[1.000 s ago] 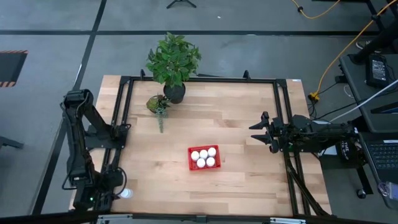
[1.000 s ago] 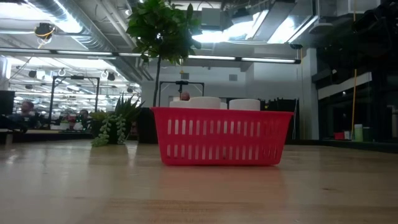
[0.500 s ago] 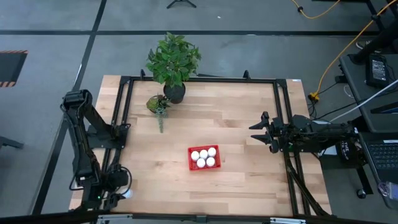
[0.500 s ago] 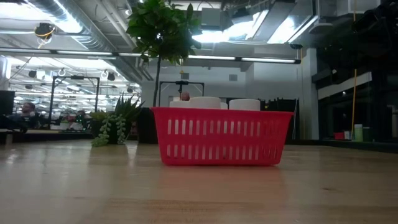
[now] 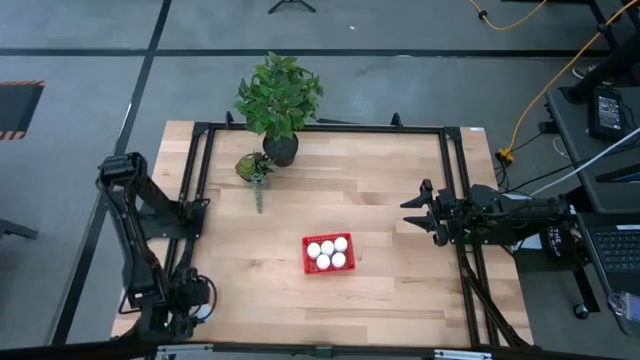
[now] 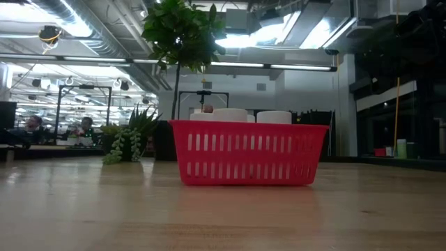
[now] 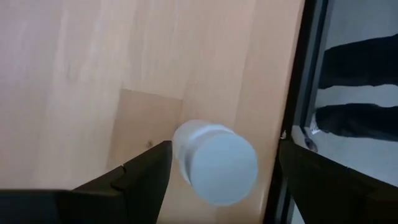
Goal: Pick and place pill bottles into a basket
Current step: Put the white pill bottles into the red bin
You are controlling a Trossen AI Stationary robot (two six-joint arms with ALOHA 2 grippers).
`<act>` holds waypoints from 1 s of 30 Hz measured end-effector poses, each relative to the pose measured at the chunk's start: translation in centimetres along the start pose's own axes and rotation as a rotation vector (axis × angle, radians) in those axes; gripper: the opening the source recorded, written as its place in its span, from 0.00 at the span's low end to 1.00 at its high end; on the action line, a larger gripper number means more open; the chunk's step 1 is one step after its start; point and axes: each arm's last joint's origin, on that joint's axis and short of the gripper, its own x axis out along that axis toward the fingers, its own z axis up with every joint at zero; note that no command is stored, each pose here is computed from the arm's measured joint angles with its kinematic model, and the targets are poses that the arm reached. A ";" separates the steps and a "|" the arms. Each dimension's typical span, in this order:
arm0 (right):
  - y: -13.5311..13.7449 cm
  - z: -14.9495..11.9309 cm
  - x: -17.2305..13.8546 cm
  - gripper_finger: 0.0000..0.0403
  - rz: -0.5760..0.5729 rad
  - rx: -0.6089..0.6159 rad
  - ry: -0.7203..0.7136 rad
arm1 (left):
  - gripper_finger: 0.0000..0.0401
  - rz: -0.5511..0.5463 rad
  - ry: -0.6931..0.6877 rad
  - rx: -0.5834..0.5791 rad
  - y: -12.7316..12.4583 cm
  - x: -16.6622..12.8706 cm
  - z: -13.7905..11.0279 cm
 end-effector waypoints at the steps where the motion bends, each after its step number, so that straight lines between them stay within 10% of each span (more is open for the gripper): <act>1: 0.0 0.0 0.0 0.48 0.000 -0.001 0.000 | 0.72 0.005 0.001 0.001 -0.1 0.2 -0.1; 20: 0.0 0.0 0.0 0.48 0.000 -0.001 0.000 | 0.71 0.045 0.040 -0.003 -0.6 2.8 -1.0; 30: 0.0 0.0 0.0 0.48 0.000 -0.001 0.000 | 0.43 -0.034 0.044 -0.001 -1.4 2.8 -1.0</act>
